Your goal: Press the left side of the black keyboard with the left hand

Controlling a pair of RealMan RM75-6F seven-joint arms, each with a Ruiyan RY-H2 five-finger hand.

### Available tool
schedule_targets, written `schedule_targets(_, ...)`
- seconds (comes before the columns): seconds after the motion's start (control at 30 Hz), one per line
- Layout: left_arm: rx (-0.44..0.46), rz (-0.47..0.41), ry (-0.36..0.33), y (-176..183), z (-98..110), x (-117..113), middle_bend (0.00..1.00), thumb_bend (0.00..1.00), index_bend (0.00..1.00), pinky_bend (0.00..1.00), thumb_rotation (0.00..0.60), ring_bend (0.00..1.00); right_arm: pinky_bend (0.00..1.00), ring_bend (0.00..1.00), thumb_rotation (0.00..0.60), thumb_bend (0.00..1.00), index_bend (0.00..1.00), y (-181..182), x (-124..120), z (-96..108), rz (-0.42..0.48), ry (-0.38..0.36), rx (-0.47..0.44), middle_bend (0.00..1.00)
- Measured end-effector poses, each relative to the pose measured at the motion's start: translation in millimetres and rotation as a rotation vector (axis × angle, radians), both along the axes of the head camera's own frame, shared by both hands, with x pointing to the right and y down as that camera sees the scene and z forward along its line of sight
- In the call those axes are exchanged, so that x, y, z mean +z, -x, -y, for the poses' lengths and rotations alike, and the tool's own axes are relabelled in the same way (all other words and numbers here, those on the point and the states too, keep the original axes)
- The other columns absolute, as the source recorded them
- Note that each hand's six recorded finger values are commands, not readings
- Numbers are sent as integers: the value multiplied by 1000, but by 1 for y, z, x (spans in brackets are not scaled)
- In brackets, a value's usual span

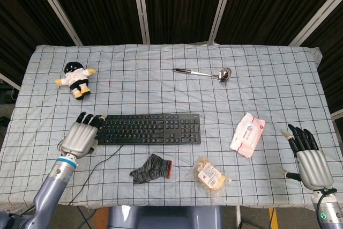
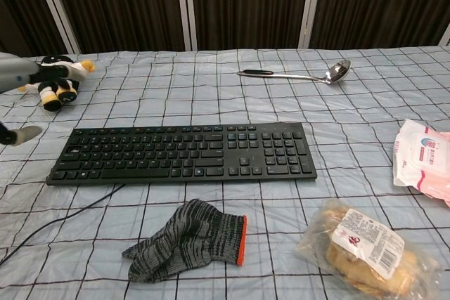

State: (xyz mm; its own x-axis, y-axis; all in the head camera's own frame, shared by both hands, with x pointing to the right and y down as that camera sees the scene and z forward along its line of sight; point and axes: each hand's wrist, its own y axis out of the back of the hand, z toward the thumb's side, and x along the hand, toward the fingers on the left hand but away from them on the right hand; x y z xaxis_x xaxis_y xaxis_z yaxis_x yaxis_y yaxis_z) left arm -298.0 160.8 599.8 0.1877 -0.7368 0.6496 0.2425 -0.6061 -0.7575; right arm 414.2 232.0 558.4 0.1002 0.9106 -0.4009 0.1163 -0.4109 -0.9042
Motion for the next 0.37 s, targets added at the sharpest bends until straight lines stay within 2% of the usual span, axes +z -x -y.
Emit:
schedule_targets(0.2,-98,-89,-146,52,-30,-31,0,84,0,0,600,0,0,0,600,53,70,2,-2,1,-4,-18,-6,0)
schedule_targets(0.37,-129,-122,-271,96,-54,-46,0,82,0,0,600,0,0,0,600,52,69,3,-1,0,-7,-25,-13,0)
